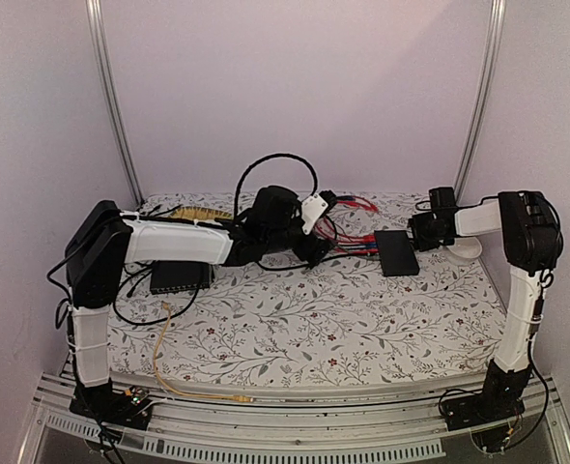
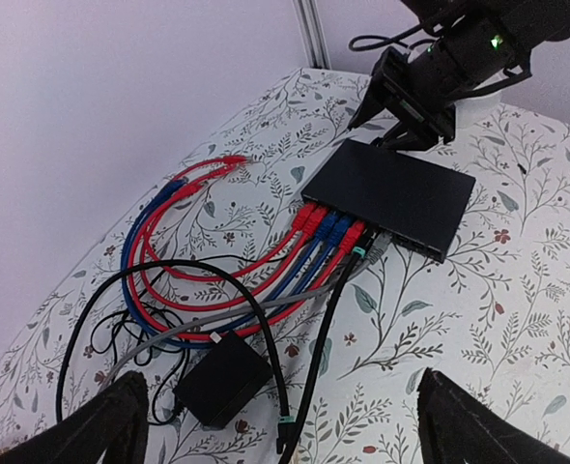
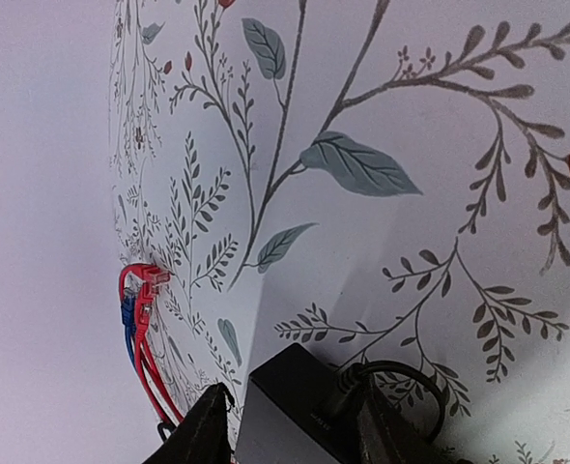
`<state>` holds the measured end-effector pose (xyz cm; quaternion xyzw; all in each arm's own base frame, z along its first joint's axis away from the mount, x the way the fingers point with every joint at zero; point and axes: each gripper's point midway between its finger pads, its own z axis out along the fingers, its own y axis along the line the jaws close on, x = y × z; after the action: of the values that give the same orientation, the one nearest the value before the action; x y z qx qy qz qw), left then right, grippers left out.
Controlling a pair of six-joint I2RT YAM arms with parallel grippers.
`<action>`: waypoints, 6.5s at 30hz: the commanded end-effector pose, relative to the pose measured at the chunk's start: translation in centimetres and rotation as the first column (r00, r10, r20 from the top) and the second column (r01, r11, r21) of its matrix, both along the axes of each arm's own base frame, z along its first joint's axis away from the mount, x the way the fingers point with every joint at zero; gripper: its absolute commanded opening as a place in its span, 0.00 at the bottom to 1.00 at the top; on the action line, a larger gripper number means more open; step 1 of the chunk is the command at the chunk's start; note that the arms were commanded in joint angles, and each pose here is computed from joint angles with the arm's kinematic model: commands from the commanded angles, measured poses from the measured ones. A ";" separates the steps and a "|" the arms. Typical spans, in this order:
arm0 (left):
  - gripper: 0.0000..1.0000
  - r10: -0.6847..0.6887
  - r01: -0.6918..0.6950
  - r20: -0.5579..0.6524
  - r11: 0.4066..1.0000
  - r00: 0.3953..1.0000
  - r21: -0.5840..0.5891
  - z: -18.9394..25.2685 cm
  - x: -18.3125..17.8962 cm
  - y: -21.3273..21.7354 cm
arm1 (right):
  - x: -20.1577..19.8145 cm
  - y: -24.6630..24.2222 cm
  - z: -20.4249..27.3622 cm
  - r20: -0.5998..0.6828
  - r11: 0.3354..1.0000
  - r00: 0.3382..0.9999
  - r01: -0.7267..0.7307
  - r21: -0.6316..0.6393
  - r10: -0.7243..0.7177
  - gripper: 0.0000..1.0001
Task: Pull the plug from the switch port
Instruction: Move the switch port to the center of the board.
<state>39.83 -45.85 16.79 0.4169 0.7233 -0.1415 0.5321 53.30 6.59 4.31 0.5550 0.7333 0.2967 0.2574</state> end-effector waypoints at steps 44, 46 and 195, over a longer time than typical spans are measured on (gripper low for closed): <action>0.97 0.081 -0.040 0.198 0.979 0.977 -0.199 10.7 -2.4 4.1 | 0.5 0.2 -2.0 -0.125 0.990 0.990 -0.078 -0.116 0.063 0.03; 0.97 0.089 -0.049 0.196 0.979 0.977 -0.197 10.6 -2.4 4.3 | 0.6 0.4 -1.6 -0.117 0.988 0.991 -0.086 -0.127 0.071 0.03; 0.98 0.137 -0.268 -0.677 0.959 0.723 -0.093 -6.4 -12.6 2.9 | -20.2 15.8 -1.9 -0.080 0.352 0.429 -0.821 -0.450 0.900 0.45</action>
<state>27.29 -43.16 9.77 0.1899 0.8936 -0.3124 0.2606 34.40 21.40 2.99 0.0042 0.9334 0.2431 0.2639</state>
